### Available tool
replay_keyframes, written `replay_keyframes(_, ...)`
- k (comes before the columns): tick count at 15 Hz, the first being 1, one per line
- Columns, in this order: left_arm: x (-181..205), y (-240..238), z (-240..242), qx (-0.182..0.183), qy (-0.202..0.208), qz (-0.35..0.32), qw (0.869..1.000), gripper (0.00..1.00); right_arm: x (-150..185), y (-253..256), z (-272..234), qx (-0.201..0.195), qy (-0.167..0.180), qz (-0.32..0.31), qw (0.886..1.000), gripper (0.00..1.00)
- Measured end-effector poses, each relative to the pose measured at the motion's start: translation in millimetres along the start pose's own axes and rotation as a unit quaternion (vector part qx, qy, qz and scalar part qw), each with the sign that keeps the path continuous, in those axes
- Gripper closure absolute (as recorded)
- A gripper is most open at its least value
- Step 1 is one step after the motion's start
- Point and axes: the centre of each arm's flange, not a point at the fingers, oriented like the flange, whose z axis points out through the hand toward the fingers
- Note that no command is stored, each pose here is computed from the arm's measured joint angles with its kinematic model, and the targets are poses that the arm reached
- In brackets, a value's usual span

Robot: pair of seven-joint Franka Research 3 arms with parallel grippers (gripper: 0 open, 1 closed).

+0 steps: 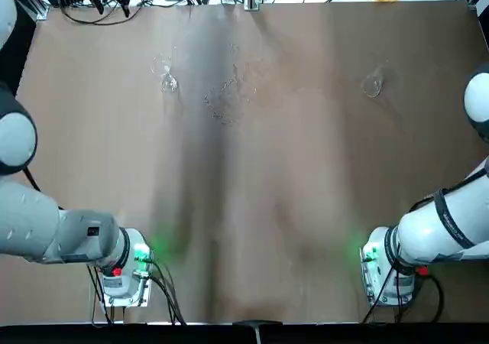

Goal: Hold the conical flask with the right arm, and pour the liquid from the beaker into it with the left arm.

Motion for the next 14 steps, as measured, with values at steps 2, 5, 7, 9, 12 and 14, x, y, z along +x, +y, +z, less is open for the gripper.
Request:
replay_keyframes(2,-1,-8,-6,0.001,0.012,-0.008,1.0,0.0,-13,-15,-18,-0.016,-0.006,0.043,0.999,0.0)
replay_keyframes(5,0,-30,-10,0.001,0.021,-0.023,1.0,0.0,-26,-18,-35,-0.028,-0.007,0.083,0.996,0.0)
replay_keyframes(7,0,-37,-11,0.001,0.025,-0.03,0.999,0.0,-30,-19,-41,-0.03,-0.003,0.103,0.994,0.0)
replay_keyframes(9,1,-39,-17,0.002,0.031,-0.031,0.999,0.0,-34,-21,-42,-0.029,-0.012,0.121,0.992,0.0)
replay_keyframes(12,2,-39,-21,0.002,0.035,-0.031,0.999,0.01,-36,-20,-39,-0.031,-0.022,0.126,0.991,0.0)
replay_keyframes(14,2,-39,-20,0.002,0.035,-0.032,0.999,0.0,-38,-15,-36,-0.048,-0.028,0.129,0.99,0.0)
